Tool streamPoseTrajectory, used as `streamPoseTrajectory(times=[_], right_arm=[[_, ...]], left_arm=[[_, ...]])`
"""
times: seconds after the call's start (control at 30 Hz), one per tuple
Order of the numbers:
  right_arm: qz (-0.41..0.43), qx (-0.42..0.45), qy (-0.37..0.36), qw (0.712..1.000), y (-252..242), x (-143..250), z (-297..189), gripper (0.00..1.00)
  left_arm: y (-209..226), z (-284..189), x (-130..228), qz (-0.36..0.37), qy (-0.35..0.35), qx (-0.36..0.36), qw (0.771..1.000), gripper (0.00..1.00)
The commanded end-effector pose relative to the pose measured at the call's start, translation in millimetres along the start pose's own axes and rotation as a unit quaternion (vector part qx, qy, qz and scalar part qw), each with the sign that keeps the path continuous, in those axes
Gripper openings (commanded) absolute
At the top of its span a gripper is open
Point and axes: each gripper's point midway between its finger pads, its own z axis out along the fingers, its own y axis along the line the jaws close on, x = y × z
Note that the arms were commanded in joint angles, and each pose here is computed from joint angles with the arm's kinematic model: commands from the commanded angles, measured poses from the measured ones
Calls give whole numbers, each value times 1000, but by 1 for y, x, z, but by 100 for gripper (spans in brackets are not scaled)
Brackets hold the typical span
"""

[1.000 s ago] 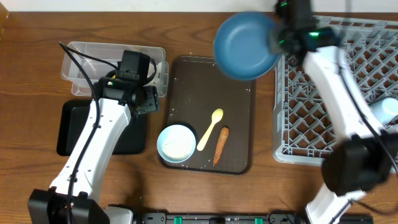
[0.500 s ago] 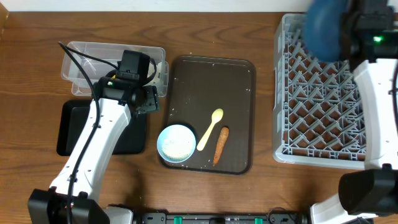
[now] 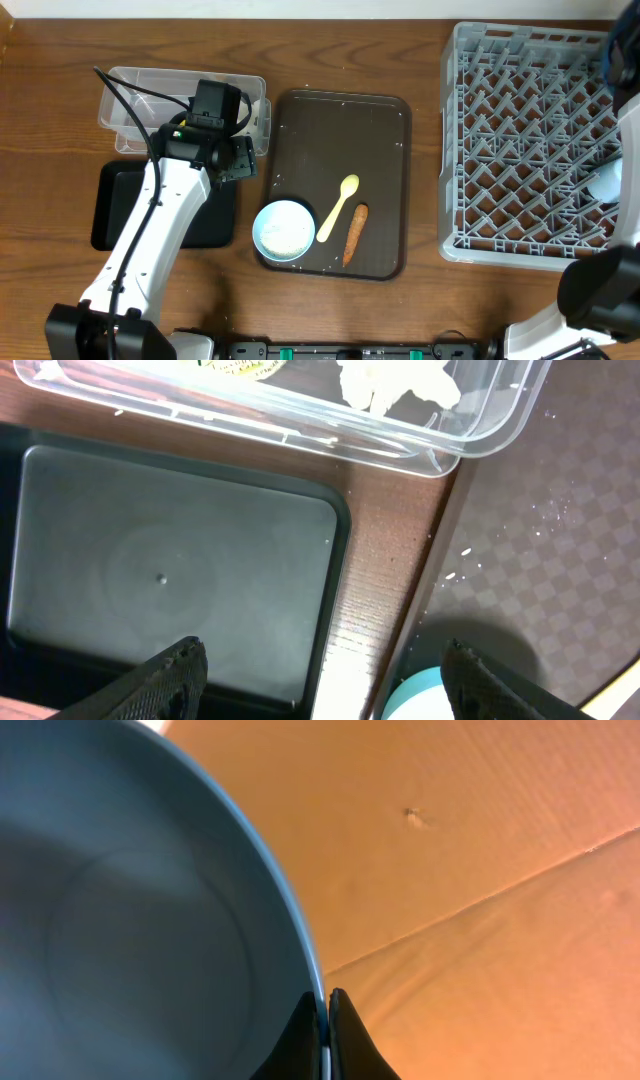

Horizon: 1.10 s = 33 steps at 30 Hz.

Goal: Sort waste into correct bins and load items into the dishwasher rack
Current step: 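Lift blue bowl with right gripper and set it in rack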

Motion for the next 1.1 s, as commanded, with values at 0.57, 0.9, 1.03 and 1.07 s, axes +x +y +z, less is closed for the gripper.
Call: streamPoseTrajectory(times=[0.57,0.9,1.03,1.07], right_arm=[[-218,105,34,970,13,14,92,1],[-255,82,51,962,48,33,108,1],[-251,56,64,964,66,49,113,1],[-248,50,68,965,70,54,113,1]], left_arm=[[2,-4,-7,-6,-14,-3,1000,77],[1,-4,-8,-6,-15,-3,1000,77],[1,-4,-8,-6,-15,-3,1000,77],[1,-4,-8,-6,-15,-3,1000,77]])
